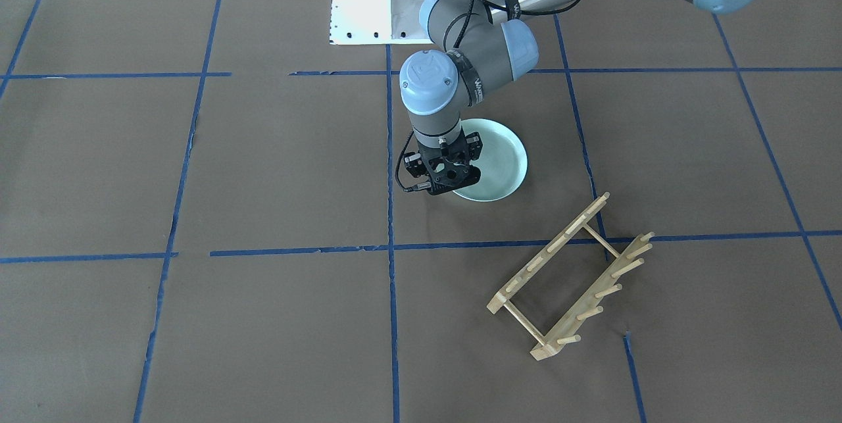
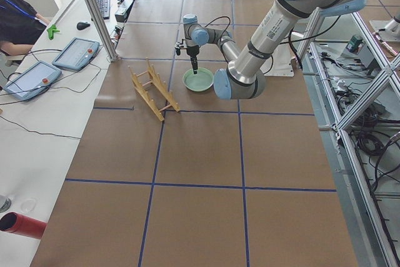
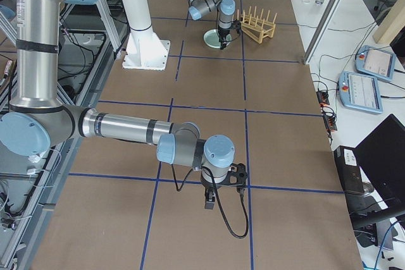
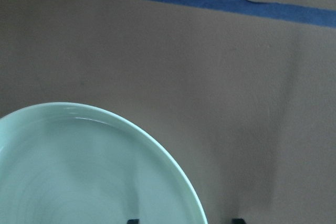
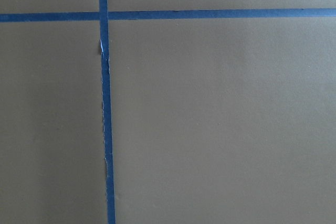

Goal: Place plate on rack
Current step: 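Lift the plate with the left gripper and tilt it upright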

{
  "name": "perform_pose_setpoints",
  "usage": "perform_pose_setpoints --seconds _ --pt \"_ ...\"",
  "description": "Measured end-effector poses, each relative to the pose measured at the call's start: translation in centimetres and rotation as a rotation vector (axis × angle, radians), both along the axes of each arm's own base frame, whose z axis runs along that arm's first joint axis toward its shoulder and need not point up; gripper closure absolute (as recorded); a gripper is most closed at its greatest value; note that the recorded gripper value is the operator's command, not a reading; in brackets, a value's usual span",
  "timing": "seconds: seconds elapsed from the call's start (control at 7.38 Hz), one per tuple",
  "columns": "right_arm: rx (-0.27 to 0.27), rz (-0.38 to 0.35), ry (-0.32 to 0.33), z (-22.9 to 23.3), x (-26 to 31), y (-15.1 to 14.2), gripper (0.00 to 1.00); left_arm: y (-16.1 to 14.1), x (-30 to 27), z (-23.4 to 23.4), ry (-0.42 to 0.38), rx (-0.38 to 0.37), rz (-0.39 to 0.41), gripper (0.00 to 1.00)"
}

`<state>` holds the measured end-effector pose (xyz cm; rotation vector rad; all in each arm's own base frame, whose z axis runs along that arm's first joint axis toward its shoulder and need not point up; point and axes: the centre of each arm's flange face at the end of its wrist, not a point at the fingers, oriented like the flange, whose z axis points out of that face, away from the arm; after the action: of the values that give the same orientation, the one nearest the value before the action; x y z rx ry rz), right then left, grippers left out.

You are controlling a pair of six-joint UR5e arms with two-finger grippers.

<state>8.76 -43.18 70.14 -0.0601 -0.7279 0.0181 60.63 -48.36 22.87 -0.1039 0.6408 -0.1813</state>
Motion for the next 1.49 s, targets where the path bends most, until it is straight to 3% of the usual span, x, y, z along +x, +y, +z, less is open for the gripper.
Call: perform_pose_setpoints --seconds 0.68,1.08,1.49 --pt "0.000 -0.001 0.000 0.0 0.0 0.0 0.00 -0.3 -1.2 -2.3 0.061 -0.053 -0.082 1.00" --pt "0.000 0.000 0.000 0.0 0.0 0.0 0.00 -2.1 -9.5 -10.8 0.319 -0.045 -0.142 1.00" --pt "0.000 0.000 0.000 0.0 0.0 0.0 0.00 -5.3 -19.4 -17.6 0.710 0.039 -0.273 1.00"
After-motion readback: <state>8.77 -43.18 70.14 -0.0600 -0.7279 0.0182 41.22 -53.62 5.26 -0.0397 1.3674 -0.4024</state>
